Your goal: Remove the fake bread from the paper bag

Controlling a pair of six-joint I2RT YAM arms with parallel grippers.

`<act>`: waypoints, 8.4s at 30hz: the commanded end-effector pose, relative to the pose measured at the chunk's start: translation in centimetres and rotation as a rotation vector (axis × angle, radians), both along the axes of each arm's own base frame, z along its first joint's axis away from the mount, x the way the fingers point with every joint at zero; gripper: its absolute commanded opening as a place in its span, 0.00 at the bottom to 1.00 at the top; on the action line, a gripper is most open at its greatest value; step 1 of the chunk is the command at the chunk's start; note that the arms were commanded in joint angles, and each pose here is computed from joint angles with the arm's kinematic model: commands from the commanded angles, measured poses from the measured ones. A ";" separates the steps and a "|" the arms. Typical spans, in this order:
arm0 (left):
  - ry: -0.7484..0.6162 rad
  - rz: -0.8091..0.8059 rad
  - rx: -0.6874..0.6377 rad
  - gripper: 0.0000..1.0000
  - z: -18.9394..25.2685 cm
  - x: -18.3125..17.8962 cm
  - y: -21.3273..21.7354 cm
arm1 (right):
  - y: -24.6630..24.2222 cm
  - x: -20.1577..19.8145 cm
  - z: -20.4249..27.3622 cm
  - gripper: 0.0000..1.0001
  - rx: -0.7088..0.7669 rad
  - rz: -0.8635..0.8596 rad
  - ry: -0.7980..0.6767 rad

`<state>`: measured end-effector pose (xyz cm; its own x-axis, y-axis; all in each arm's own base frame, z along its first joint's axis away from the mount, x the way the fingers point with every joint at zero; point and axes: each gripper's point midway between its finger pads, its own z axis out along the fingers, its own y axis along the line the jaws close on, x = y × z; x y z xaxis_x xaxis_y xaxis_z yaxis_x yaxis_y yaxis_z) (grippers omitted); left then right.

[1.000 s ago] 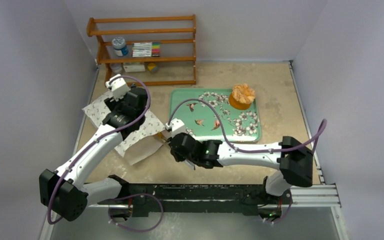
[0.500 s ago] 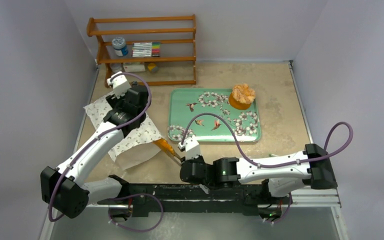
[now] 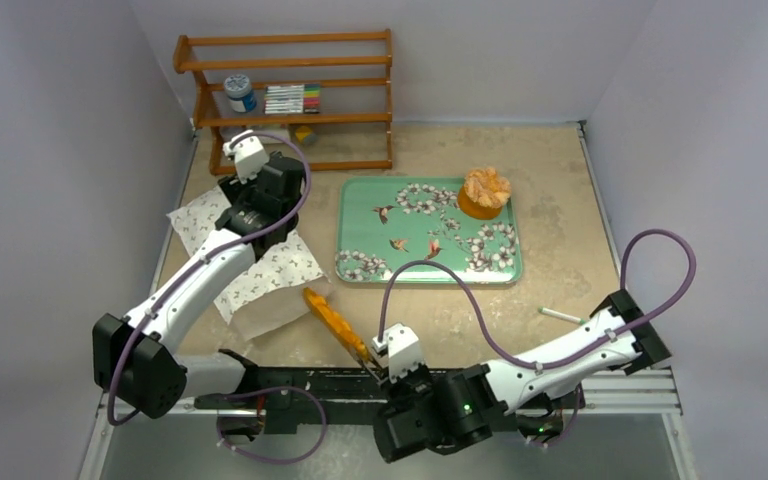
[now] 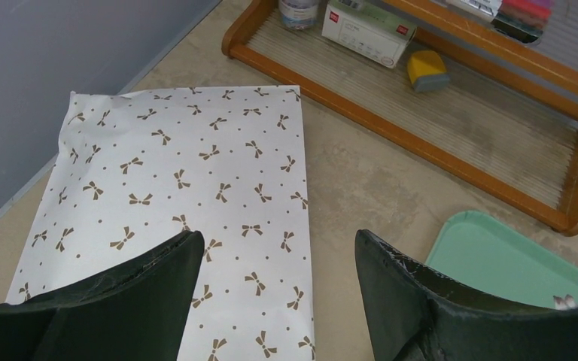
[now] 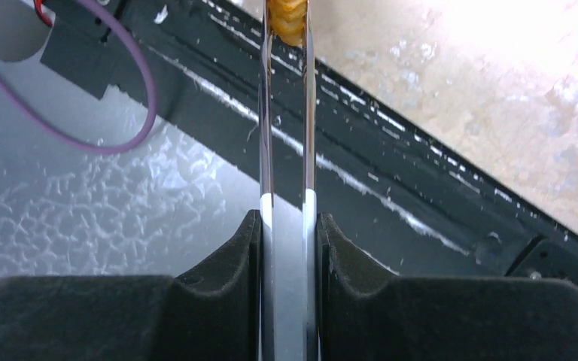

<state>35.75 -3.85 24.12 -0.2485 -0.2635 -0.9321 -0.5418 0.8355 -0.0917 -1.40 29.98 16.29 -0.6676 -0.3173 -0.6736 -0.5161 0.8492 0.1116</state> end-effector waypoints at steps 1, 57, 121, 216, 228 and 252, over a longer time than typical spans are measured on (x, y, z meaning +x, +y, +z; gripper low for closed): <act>-0.071 0.003 -0.014 0.74 2.9 1.0 0.2 | -2.5 -0.1 1.8 0.00 0.028 -0.088 0.000; -0.117 0.079 -0.083 0.75 4.8 -1.2 6.8 | 1.1 24.1 4.0 0.00 -0.161 -0.414 -0.443; -0.112 0.037 -0.098 0.76 3.6 -3.0 6.5 | 6.2 20.6 -5.1 0.00 -0.293 -0.389 -0.228; -0.094 0.004 -0.131 0.77 2.8 -3.1 5.8 | 6.9 20.4 -7.9 0.49 -0.166 -0.414 -0.059; -0.103 0.002 -0.137 0.77 3.2 -3.2 5.8 | 6.5 17.8 -7.0 0.48 -0.128 -0.407 -0.030; -0.102 -0.001 -0.148 0.77 2.9 -2.9 5.5 | 4.1 15.5 -2.1 0.42 0.025 -0.482 -0.013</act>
